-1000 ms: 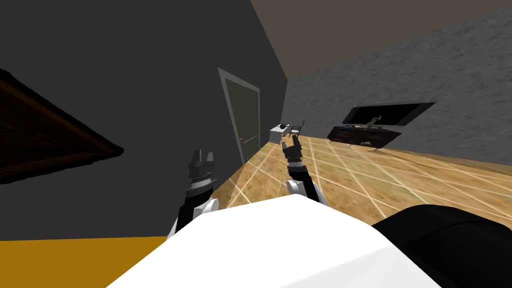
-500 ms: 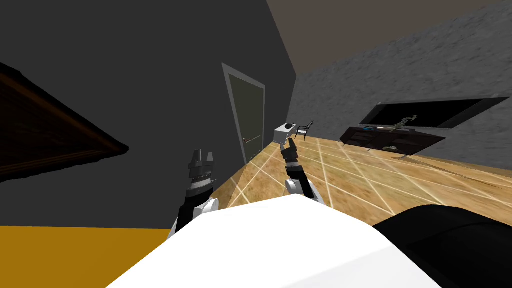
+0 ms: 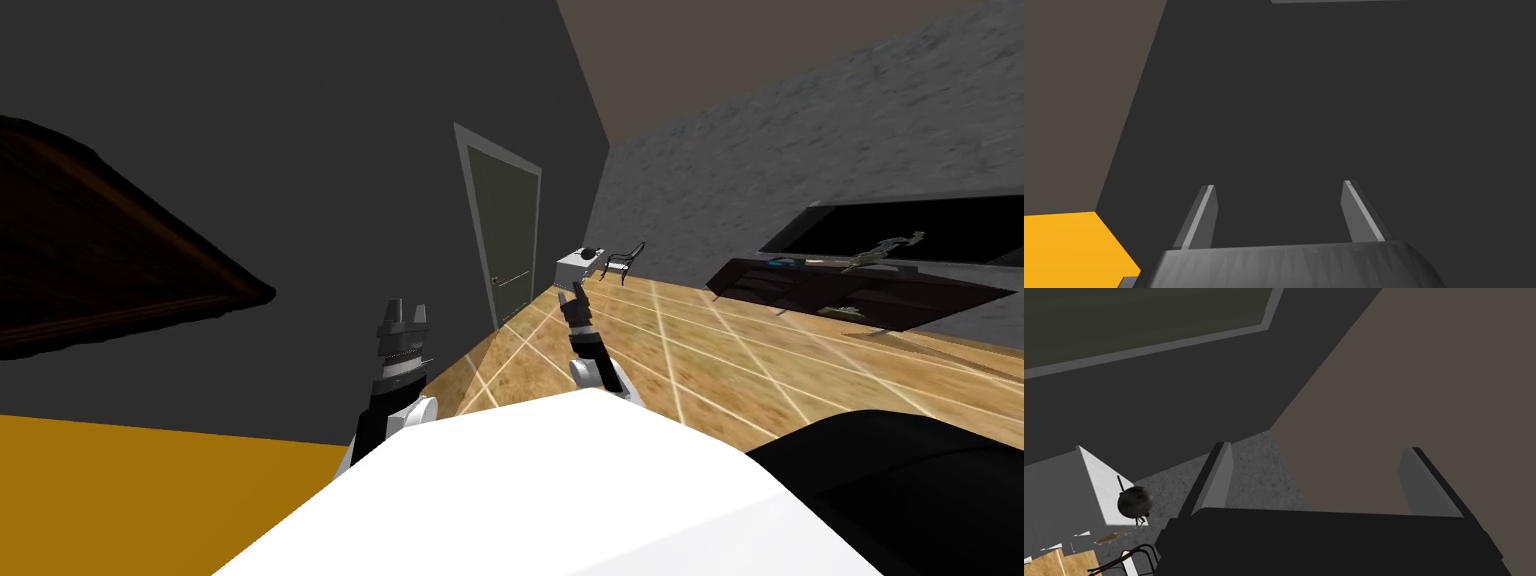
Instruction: Pull the door open
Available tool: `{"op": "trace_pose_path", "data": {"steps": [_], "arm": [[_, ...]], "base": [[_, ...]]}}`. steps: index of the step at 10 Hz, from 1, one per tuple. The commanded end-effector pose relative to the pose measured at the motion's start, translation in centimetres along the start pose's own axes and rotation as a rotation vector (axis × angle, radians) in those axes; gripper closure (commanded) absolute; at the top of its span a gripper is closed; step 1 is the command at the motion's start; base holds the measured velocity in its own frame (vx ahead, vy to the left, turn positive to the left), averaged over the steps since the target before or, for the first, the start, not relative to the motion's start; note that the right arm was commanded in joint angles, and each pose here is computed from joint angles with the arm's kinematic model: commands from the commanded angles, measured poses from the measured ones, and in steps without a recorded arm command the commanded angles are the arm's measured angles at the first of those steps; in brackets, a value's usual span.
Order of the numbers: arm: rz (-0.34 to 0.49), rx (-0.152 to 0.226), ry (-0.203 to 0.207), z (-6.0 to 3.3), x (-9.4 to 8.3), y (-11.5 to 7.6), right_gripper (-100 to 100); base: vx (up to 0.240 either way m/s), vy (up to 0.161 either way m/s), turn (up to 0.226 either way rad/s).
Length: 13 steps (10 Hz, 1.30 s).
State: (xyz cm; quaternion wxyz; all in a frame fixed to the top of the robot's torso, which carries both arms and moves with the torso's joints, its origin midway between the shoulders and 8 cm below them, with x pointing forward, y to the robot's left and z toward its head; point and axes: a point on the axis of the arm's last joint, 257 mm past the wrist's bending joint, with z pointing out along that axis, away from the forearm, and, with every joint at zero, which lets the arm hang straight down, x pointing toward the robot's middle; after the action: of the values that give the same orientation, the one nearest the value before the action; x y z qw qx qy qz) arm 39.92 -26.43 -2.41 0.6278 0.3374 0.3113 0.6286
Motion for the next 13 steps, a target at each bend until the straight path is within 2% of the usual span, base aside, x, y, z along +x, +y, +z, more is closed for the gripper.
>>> {"op": "trace_pose_path", "data": {"steps": [1, 13], "arm": [[-0.002, 0.015, 0.000, -0.05, -0.1, -1.1, -100], [-0.015, 0.140, -0.018, -1.82, -2.3, -9.8, -100]], "base": [[0.076, -0.035, 0.129], [0.087, -0.047, 0.157]]}}
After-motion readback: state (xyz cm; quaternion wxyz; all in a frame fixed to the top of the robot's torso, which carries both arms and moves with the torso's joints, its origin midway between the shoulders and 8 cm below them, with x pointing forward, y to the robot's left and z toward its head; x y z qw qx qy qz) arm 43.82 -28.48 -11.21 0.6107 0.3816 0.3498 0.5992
